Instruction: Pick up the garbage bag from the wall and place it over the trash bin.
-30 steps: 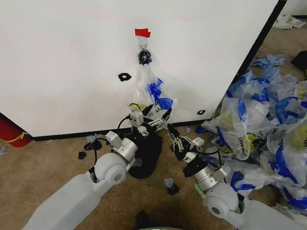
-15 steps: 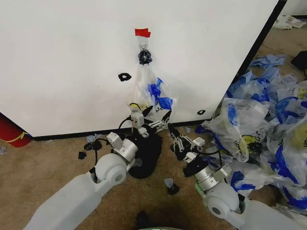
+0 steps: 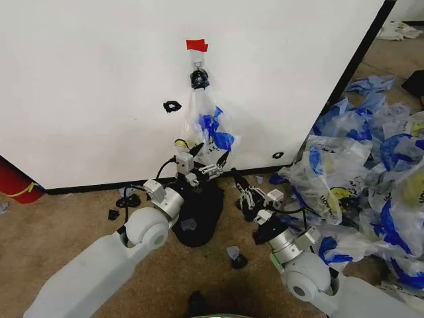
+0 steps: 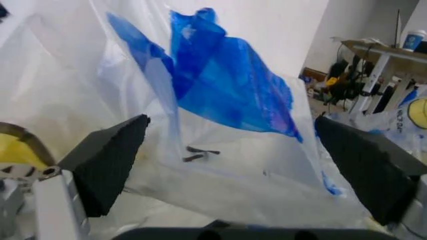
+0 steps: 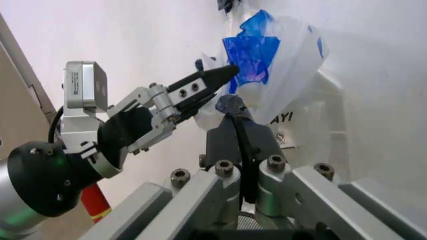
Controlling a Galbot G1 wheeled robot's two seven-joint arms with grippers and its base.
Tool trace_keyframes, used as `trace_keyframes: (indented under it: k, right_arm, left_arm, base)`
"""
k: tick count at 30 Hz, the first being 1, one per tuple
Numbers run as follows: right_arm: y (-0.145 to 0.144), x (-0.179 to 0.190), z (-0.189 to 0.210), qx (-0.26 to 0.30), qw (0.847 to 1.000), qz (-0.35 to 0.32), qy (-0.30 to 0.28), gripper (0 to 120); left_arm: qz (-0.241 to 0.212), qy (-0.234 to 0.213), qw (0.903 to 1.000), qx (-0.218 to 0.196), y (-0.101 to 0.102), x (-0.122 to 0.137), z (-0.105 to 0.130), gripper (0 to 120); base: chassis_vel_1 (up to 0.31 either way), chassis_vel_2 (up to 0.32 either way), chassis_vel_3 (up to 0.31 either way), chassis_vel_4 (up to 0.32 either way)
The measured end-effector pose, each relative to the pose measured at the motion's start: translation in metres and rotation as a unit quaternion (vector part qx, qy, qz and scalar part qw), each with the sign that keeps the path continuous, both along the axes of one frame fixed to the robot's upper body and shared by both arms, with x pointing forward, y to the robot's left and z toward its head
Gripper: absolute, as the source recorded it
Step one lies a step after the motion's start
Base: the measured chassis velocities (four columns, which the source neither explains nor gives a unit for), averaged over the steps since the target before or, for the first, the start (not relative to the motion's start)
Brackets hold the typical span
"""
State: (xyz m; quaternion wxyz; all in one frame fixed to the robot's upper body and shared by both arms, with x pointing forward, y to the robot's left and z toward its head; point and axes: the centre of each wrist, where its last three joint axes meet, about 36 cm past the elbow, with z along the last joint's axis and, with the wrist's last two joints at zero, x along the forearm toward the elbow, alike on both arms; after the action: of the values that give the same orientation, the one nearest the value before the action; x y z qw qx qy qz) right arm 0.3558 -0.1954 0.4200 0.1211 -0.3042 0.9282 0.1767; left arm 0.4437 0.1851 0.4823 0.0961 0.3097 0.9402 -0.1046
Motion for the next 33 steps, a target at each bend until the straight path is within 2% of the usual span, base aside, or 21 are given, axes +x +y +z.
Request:
trace_keyframes:
  k: [12,33]
  right_arm:
    - [0.0037,-0.0007,0.0007,0.004,1.0,0.004,0.0,0]
    - [0.0038,-0.0002,0.004,0.007,1.0,0.003,-0.005,0]
  left_arm:
    - [0.017,0.001,0.9998,0.011,0.0062,-0.006,0.0015,97]
    - [0.016,0.009,0.9998,0.004,-0.002,-0.0091,0.0017,97]
  base:
    - [0.0,0.0,0.0,0.0]
    - [0.0,0.0,0.0,0.0]
